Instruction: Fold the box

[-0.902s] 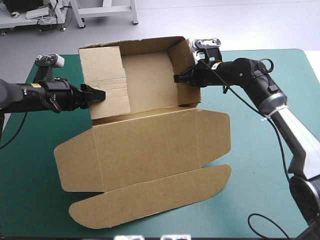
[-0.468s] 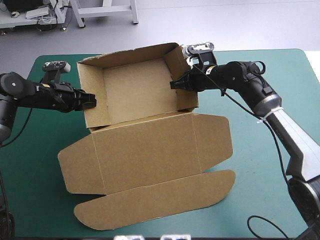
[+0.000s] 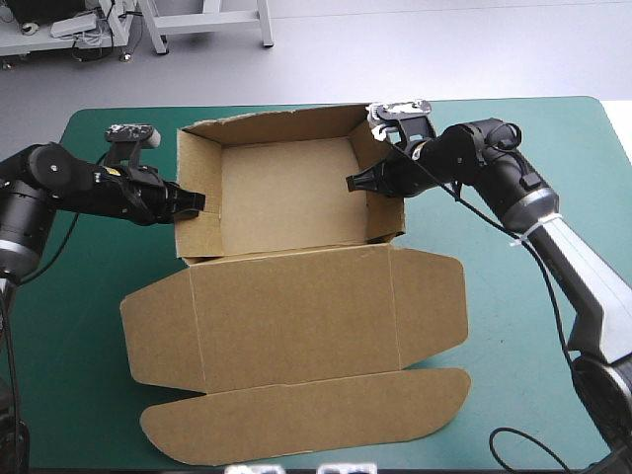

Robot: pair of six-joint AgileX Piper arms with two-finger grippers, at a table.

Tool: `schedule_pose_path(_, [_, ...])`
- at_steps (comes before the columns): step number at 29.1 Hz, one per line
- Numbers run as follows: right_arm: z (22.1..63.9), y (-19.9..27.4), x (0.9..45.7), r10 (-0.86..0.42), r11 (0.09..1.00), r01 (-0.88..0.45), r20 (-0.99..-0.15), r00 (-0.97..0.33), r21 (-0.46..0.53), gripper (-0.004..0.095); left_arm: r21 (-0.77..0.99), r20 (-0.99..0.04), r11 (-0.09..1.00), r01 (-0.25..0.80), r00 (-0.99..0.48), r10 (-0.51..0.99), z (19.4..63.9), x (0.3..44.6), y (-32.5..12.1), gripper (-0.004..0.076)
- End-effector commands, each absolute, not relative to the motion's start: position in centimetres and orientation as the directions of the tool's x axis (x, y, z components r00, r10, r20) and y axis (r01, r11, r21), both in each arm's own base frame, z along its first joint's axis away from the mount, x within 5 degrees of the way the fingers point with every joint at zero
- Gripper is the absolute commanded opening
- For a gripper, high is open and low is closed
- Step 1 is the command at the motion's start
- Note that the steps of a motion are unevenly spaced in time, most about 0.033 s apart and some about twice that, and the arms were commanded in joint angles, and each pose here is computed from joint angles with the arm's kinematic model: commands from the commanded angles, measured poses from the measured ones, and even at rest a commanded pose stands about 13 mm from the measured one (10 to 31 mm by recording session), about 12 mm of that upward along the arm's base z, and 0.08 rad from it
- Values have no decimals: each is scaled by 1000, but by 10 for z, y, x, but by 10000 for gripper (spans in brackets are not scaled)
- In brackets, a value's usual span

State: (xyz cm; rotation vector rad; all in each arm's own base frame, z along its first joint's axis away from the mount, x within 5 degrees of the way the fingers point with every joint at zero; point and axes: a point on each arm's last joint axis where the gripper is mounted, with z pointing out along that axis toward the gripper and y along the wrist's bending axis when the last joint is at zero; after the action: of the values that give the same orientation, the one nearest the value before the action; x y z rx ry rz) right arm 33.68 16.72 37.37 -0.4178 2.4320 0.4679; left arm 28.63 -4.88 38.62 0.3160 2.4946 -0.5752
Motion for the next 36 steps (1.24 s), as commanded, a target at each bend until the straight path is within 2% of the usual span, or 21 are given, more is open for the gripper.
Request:
schedule_pose_path(1, [397, 158, 318, -219, 897, -406, -622, -752, 175, -14, -339, -670, 862, 377, -740, 60, 410, 281, -65, -9])
schedule_pose_path(6, [384, 153, 318, -229, 924, -353, -527, -819, 147, -14, -258, -614, 895, 364, -777, 139, 395, 285, -82, -9])
schedule_pose_path(11, [346, 155, 320, -251, 935, -324, -372, -893, 147, -15, -235, -545, 885, 402, -808, 222, 372, 294, -110, -9])
schedule_pose_path(13, [331, 157, 319, -245, 935, -314, -337, -909, 167, -15, -234, -517, 882, 408, -821, 242, 362, 299, -118, -9])
schedule_pose_path(19, [304, 159, 320, -219, 936, -293, -330, -918, 194, -17, -251, -435, 898, 361, -871, 229, 335, 313, -131, -9])
schedule_pose_path(26, [292, 163, 330, -179, 944, -259, -342, -922, 204, -17, -261, -360, 903, 341, -903, 236, 310, 325, -138, -9])
schedule_pose_path(36, [269, 167, 342, -190, 948, -257, -315, -930, 189, -16, -243, -343, 899, 365, -899, 273, 285, 332, -165, -8])
